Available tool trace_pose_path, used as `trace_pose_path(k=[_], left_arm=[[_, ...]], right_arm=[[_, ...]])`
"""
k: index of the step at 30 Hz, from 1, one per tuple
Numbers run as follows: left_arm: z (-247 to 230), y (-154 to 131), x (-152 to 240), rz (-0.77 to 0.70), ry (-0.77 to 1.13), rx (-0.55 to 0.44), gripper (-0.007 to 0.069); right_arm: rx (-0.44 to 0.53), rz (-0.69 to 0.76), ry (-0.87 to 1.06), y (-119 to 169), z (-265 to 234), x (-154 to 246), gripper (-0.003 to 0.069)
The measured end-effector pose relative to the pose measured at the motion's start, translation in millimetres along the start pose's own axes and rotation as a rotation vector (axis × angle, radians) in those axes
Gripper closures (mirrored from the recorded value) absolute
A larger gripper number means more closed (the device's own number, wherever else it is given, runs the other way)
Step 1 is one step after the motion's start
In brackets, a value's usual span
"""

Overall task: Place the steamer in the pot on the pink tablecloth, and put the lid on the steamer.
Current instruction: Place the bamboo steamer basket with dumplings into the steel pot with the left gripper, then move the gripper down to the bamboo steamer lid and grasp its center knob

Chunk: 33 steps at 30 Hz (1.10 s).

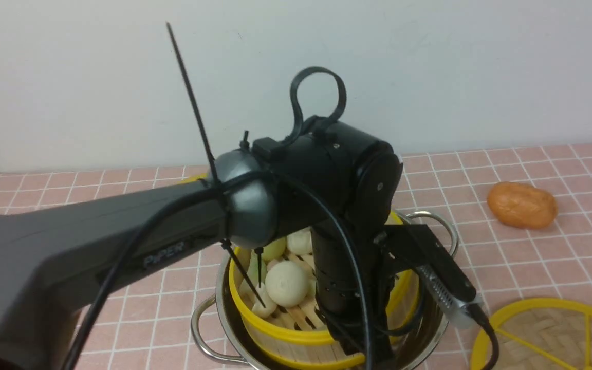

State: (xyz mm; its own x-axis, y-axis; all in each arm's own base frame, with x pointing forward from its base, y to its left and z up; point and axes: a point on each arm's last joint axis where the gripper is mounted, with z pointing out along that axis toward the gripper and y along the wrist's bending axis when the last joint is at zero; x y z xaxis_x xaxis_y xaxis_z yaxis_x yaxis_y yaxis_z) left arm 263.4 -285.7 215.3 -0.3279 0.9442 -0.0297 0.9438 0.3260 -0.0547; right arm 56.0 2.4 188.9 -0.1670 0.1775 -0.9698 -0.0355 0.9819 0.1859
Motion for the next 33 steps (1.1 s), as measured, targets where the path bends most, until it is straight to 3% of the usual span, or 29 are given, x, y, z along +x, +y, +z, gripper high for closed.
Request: trace_pose_path(k=[6, 10, 12, 14, 15, 19, 23, 26, 27, 28, 30, 31, 32, 33], left_arm=[[9, 0, -3, -0.013, 0.009, 0.029, 0.0592], [13, 1, -4, -0.038, 0.016, 0.030, 0.0550], [15, 1, -4, -0.060, 0.021, 0.030, 0.0447], [15, 1, -4, -0.067, 0.023, 0.029, 0.0400], [15, 2, -4, -0.074, 0.023, 0.025, 0.0321], [11, 3, -4, -0.113, 0.018, 0.008, 0.0139], [-20, 5, 0, -0.158, -0.044, -0.076, 0.0056], [-73, 9, 7, -0.192, -0.156, -0.236, 0.0097], [-76, 8, 8, -0.198, -0.164, -0.238, 0.0097], [-99, 9, 14, -0.217, -0.214, -0.304, 0.0146], [-162, 9, 38, -0.287, -0.349, -0.506, 0.0373], [-167, 9, 40, -0.287, -0.357, -0.522, 0.0393], [-204, 7, 63, -0.370, -0.452, -0.633, 0.0534], [-223, 5, 78, -0.422, -0.502, -0.693, 0.0585]], right_arm=[[0.000, 0.000, 0.000, 0, 0, 0, 0.0417], [0.000, 0.000, 0.000, 0, 0, 0, 0.0417], [0.000, 0.000, 0.000, 0, 0, 0, 0.0417], [0.000, 0.000, 0.000, 0, 0, 0, 0.0417], [0.000, 0.000, 0.000, 0, 0, 0, 0.0417], [0.000, 0.000, 0.000, 0, 0, 0, 0.0417], [0.000, 0.000, 0.000, 0, 0, 0, 0.0417], [0.000, 0.000, 0.000, 0, 0, 0, 0.0417], [0.000, 0.000, 0.000, 0, 0, 0, 0.0417], [0.000, 0.000, 0.000, 0, 0, 0, 0.0417], [0.000, 0.000, 0.000, 0, 0, 0, 0.0417], [0.000, 0.000, 0.000, 0, 0, 0, 0.0417], [0.000, 0.000, 0.000, 0, 0, 0, 0.0417], [0.000, 0.000, 0.000, 0, 0, 0, 0.0417]])
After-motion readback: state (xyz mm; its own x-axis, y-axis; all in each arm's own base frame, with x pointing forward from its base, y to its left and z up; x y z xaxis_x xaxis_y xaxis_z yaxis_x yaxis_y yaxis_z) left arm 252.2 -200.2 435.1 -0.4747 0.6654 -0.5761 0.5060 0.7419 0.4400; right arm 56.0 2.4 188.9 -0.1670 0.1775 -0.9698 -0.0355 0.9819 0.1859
